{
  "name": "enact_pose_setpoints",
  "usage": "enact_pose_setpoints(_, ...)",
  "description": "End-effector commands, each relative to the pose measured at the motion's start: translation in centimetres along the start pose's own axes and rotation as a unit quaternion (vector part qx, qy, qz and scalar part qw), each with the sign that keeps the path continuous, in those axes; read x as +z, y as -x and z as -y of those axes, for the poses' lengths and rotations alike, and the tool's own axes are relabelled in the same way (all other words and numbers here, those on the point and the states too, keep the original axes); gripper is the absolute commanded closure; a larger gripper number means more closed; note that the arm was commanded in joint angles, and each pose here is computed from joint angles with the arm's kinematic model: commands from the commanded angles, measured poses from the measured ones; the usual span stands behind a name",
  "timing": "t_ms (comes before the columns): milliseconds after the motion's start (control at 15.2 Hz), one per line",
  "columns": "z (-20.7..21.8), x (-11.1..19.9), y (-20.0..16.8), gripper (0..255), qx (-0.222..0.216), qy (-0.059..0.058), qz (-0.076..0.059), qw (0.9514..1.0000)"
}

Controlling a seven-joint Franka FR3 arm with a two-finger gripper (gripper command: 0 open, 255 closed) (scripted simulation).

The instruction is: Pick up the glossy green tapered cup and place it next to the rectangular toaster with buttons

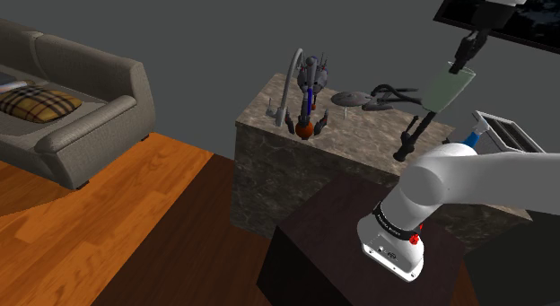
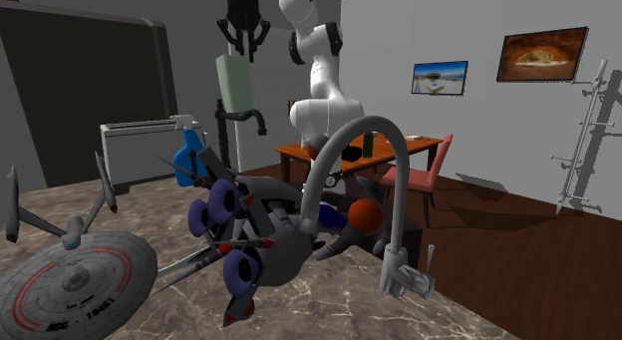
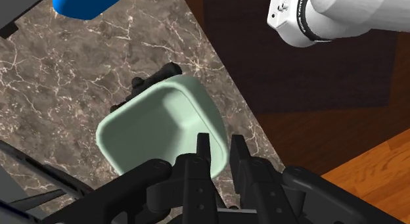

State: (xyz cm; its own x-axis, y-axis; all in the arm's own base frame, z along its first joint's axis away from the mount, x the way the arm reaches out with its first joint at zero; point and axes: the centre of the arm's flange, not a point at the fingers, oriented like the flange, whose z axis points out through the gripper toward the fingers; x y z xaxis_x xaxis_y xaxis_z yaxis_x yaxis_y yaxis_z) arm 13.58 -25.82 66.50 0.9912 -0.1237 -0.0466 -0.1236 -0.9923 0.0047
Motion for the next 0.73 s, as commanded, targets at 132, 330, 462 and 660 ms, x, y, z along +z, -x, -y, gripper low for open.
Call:
enact_pose_setpoints(132,-3.2,0.2,4.1,255,0.000,0.000,0.002,1.0000)
enact_pose_setpoints(330,-5.6,0.3,7.3,255,0.000,0.000,0.002,1.0000)
enact_pose_setpoints(462,-7.2,0.4,9.4,255,0.000,0.000,0.002,1.0000)
enact_pose_setpoints(660,-9.5,0.6,12.6,255,0.000,0.000,0.002,1.0000)
